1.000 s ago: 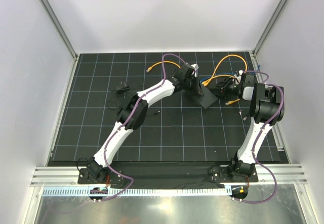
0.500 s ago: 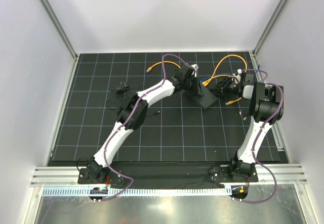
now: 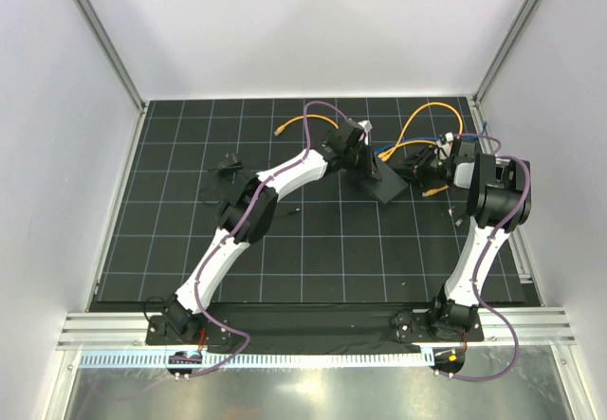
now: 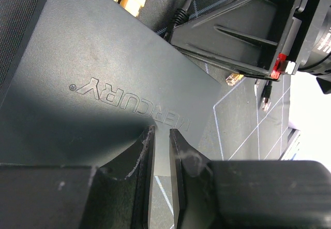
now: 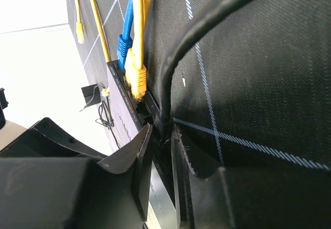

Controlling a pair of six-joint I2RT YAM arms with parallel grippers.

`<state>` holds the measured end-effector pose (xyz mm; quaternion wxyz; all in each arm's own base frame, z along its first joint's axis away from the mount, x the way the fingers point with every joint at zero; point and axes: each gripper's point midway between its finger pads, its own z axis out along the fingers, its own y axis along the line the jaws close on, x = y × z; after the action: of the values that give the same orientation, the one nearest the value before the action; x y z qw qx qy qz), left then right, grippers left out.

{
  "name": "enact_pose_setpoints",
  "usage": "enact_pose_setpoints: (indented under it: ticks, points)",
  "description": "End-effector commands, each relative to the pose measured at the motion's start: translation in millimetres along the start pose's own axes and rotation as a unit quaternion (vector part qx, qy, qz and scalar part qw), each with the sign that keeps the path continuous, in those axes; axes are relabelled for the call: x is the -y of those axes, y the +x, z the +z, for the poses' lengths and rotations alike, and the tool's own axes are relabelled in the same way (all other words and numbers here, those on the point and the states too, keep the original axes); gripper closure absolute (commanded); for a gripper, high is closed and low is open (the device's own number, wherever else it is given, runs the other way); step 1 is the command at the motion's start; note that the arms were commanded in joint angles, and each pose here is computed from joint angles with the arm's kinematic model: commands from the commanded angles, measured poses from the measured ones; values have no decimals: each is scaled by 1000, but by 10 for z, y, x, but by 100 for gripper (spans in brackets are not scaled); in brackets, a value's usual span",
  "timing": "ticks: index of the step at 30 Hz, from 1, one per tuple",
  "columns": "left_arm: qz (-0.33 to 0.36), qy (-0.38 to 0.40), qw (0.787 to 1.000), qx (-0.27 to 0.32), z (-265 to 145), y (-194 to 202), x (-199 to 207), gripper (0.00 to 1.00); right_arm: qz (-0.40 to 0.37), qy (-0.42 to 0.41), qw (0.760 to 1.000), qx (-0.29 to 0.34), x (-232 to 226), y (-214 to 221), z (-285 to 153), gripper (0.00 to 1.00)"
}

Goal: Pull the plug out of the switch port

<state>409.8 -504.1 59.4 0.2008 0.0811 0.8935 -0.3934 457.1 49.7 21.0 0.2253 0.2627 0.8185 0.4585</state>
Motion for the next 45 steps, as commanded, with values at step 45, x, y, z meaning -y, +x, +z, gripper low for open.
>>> enact_pose_setpoints:
  ticks: [45]
  points:
    - [-16, -74, 996, -44, 88, 284, -439, 86, 18, 58, 976, 210, -50, -525, 6, 99]
